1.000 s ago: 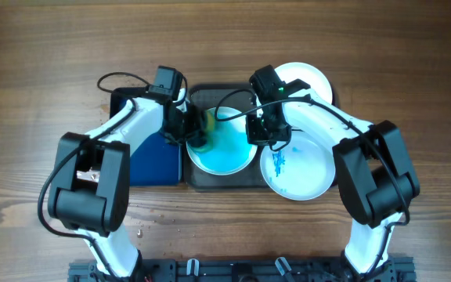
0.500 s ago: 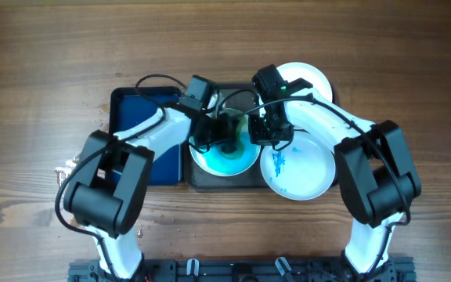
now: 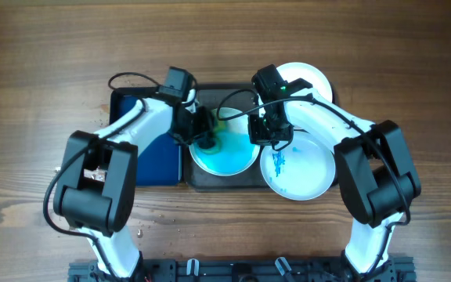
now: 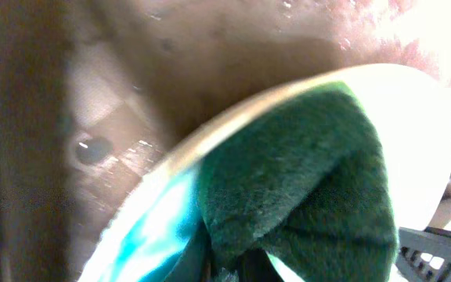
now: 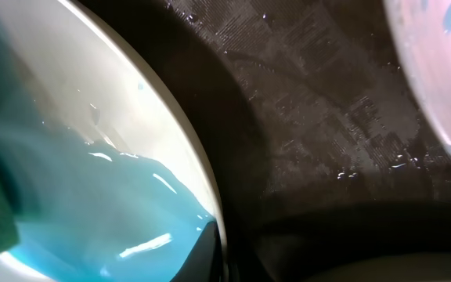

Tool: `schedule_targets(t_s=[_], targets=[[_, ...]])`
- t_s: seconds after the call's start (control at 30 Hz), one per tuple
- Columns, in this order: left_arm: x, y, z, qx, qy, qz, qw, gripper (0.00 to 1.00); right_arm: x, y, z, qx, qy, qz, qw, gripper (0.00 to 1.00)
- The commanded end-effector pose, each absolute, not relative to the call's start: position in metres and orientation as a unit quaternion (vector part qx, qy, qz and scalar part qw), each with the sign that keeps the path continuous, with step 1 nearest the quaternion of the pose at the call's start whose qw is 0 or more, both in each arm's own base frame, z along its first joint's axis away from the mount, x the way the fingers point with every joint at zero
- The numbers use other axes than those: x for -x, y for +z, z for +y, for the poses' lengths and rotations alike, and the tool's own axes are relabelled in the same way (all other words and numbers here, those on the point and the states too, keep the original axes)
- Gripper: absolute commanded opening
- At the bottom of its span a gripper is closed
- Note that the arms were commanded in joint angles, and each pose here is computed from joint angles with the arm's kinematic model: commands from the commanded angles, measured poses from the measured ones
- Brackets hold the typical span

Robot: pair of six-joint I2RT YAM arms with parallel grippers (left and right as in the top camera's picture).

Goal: Clean dirty plates on tray and stack at the side
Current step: 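Scrub the left white plate with the sponge while right gripper holds rim, then return the sponge to the blue water tray with the left gripper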

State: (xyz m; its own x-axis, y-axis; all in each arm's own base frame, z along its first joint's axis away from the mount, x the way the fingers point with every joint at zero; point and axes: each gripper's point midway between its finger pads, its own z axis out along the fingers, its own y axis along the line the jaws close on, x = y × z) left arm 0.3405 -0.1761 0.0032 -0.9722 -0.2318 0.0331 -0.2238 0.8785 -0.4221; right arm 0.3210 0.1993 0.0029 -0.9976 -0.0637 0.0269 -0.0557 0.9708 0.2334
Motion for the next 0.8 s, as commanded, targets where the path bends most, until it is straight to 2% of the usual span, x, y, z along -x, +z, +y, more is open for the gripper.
schedule_targets(t_s=[0.0,0.17,0.3,0.37,0.5,0.77], targets=[[-0.316,0.004,-0.193,0.079,-0.187,0.979,0.008,0.04,-0.317,-0.007,0.195,-0.035,-0.101,-0.994,0.024,0.04],[-0.323,0.045,-0.197,0.072,-0.210,0.974,0.054,0.04,-0.317,-0.007,0.195,-0.035,-0.101,-0.994,0.024,0.04],[-0.333,0.081,-0.177,0.092,-0.219,0.967,0.098,0.04,-0.317,-0.007,0.196,-0.035,-0.101,-0.994,0.023,0.04],[-0.332,0.088,-0.152,0.114,-0.181,0.970,0.114,0.04,-0.317,-0.007,0.196,-0.035,-0.101,-0.994,0.023,0.04],[-0.314,0.079,-0.080,0.175,-0.051,0.979,0.096,0.04,-0.318,-0.007,0.196,-0.035,-0.102,-0.994,0.022,0.04],[-0.332,0.057,-0.021,0.201,-0.029,0.975,0.090,0.04,-0.318,-0.007,0.196,-0.039,-0.102,-0.994,0.022,0.04]])
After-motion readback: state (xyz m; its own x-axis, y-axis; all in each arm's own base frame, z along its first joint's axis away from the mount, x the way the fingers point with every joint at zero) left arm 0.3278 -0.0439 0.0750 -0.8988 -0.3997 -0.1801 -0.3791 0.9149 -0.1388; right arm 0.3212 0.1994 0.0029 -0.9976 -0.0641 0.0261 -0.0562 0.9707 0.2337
